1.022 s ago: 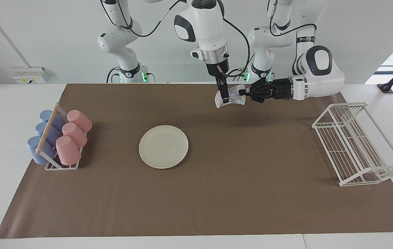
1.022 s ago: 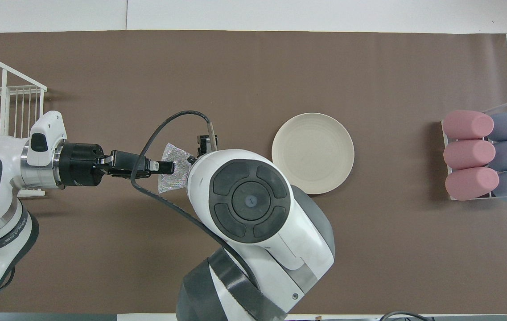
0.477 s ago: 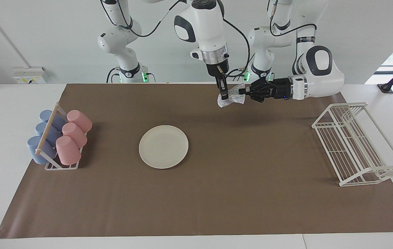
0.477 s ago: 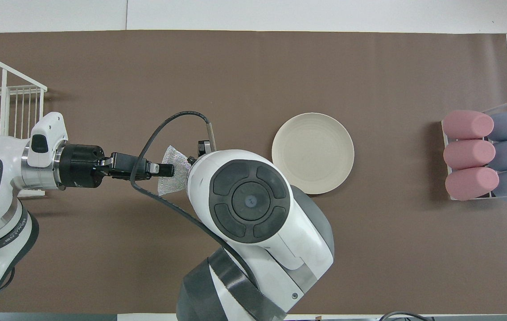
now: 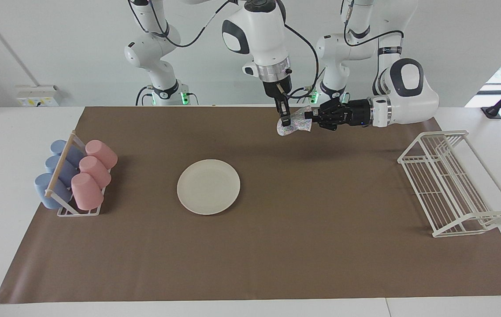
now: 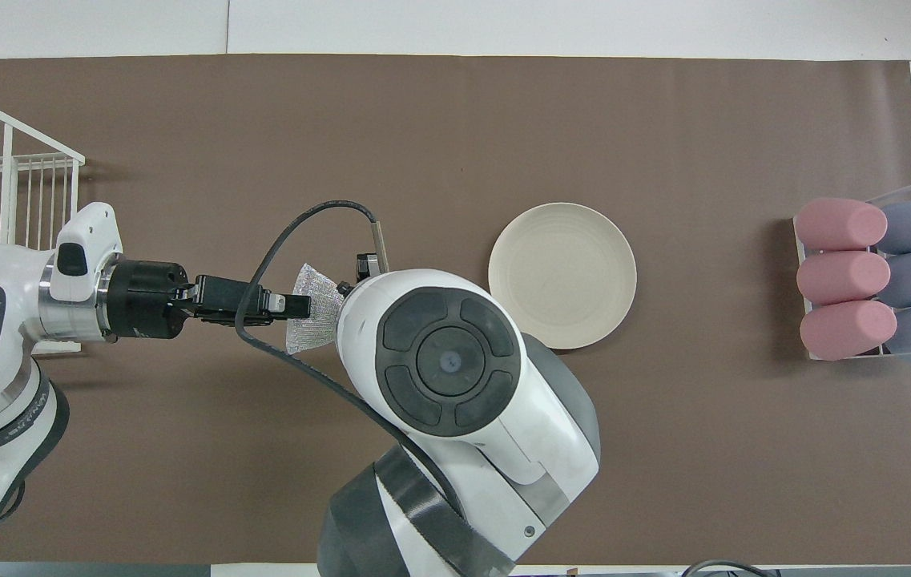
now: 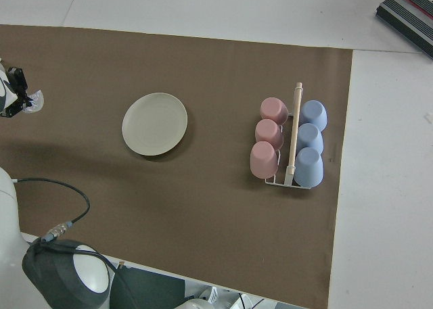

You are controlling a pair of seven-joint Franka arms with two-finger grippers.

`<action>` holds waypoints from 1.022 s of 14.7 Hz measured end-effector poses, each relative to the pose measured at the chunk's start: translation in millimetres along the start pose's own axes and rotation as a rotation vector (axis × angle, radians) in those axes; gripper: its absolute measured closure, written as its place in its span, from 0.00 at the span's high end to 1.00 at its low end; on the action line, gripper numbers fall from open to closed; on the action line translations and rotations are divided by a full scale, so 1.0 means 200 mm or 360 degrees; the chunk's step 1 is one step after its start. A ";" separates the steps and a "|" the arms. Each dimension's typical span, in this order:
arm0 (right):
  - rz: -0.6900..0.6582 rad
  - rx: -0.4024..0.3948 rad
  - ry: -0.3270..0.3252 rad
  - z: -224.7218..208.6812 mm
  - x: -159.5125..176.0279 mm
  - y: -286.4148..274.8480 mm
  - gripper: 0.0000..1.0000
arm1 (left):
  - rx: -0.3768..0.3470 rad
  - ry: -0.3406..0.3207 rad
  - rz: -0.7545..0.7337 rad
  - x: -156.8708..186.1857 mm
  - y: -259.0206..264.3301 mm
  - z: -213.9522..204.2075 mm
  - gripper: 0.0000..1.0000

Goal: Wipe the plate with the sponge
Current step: 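Grasp the cloth from the left gripper with the right gripper, then lower the cloth onto the plate while the left gripper draws back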

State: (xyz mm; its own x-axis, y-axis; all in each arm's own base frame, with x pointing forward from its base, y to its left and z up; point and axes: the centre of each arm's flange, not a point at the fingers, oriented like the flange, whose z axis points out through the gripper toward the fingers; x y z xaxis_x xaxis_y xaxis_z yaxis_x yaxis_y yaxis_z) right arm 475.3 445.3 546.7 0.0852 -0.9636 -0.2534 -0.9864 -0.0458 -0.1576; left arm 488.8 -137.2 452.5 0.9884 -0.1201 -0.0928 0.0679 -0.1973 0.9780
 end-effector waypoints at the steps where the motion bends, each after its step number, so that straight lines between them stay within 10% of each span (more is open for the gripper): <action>1: 0.0001 0.0000 0.0001 0.00 0.00 0.00 0.04 | 0.0007 -0.0003 0.0001 0.00 0.00 0.00 0.44; 6: -0.0029 -0.0030 0.0033 0.01 0.05 -0.02 0.04 | 0.0085 -0.0033 0.0006 -0.01 -0.03 -0.01 1.00; 10: -0.0078 -0.0039 0.0074 0.01 0.24 -0.14 0.04 | 0.0310 -0.0035 0.0026 -0.01 -0.09 -0.07 1.00; 15: -0.0310 -0.0143 0.0170 0.10 0.91 -0.36 0.04 | 0.0626 -0.0058 0.0080 0.00 -0.15 -0.16 1.00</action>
State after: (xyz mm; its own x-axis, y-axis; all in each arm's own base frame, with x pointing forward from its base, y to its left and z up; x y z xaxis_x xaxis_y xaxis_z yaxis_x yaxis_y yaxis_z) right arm 565.0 279.0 492.6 0.2644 -0.9565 -0.1233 -0.9618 -0.2521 -0.1069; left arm 491.7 -100.2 429.5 0.9832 -0.1724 -0.0600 -0.0450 -0.5472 0.8358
